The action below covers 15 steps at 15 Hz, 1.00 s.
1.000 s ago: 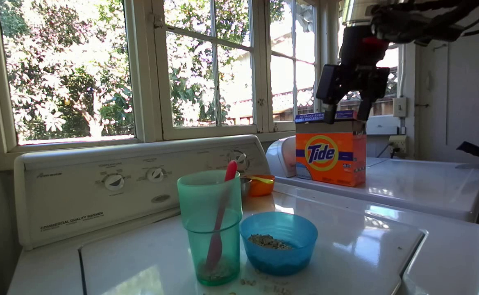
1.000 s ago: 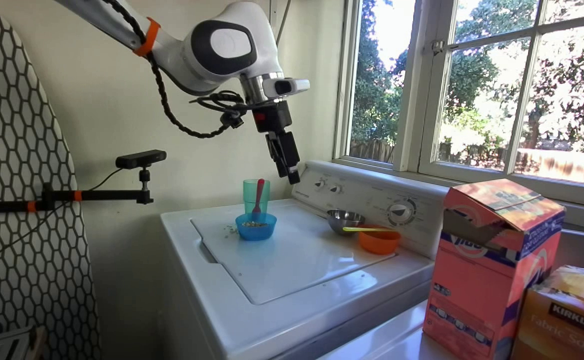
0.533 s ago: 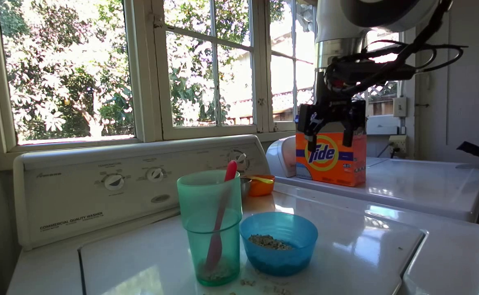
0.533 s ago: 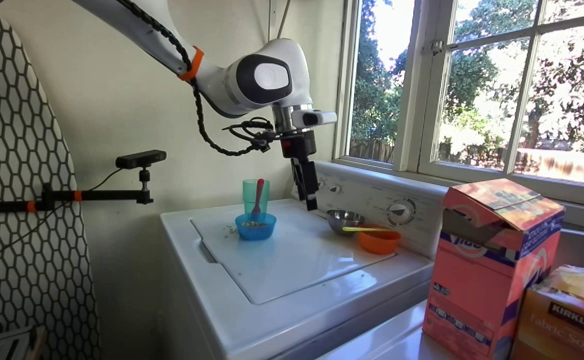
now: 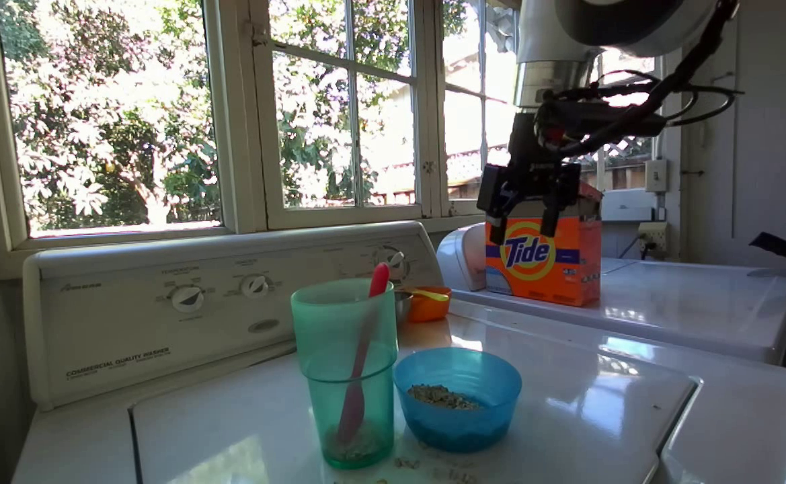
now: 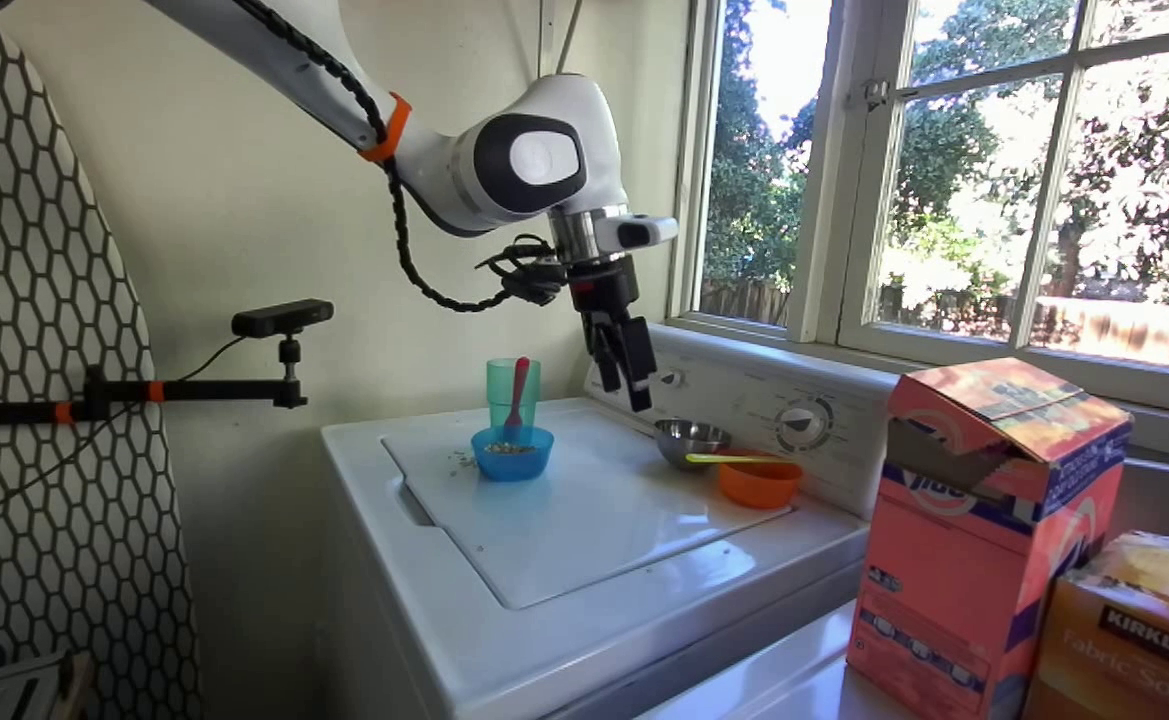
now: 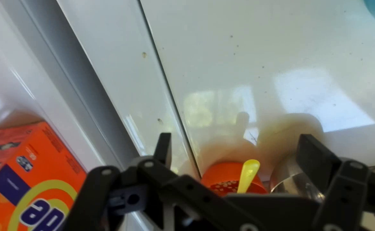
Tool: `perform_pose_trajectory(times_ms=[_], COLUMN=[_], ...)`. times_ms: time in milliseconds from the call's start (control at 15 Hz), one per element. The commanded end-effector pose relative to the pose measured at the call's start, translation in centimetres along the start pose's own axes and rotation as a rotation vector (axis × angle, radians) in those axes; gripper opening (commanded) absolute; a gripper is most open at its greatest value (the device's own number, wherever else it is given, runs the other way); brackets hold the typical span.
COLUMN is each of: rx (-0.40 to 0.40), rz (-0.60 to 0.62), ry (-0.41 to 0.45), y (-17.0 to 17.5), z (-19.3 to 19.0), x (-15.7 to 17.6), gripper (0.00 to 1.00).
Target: Put the knife in the green cup, stack the bowls, and then move them to the next washing machine
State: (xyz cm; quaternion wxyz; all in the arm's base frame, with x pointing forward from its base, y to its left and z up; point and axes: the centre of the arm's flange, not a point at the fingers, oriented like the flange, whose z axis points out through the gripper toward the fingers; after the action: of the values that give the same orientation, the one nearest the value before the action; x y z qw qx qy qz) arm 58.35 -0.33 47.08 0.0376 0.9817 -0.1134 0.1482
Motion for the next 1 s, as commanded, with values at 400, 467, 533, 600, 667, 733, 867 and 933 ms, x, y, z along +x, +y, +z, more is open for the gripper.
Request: perform_pose_trajectory(times_ms=[400,467,533,600,667,733,867,933], rx=[-0.029,-0.048,-0.063,-0.067,-0.068,-0.071,-0.091,-0.106], rz=[-0.035,0.017,0.065,0.116,0.17,0.222,0.321,0.36], ry=[-0.066,-0.075,-0.093,-0.116,-0.133,-0.145,-0.146,-0.129], y=[-2.0,-2.1,-2.3,-2.6,-3.1,-3.6,-4.6,-4.9], z=[7.6,7.9,8.3,8.6,8.9,8.9,9.2,9.4], x=[7.7,8.2,8.5,8.7,8.8,8.9,9.2,9.4], gripper=[1.0,1.0,1.0,1.0,1.0,1.0,1.0,1.0])
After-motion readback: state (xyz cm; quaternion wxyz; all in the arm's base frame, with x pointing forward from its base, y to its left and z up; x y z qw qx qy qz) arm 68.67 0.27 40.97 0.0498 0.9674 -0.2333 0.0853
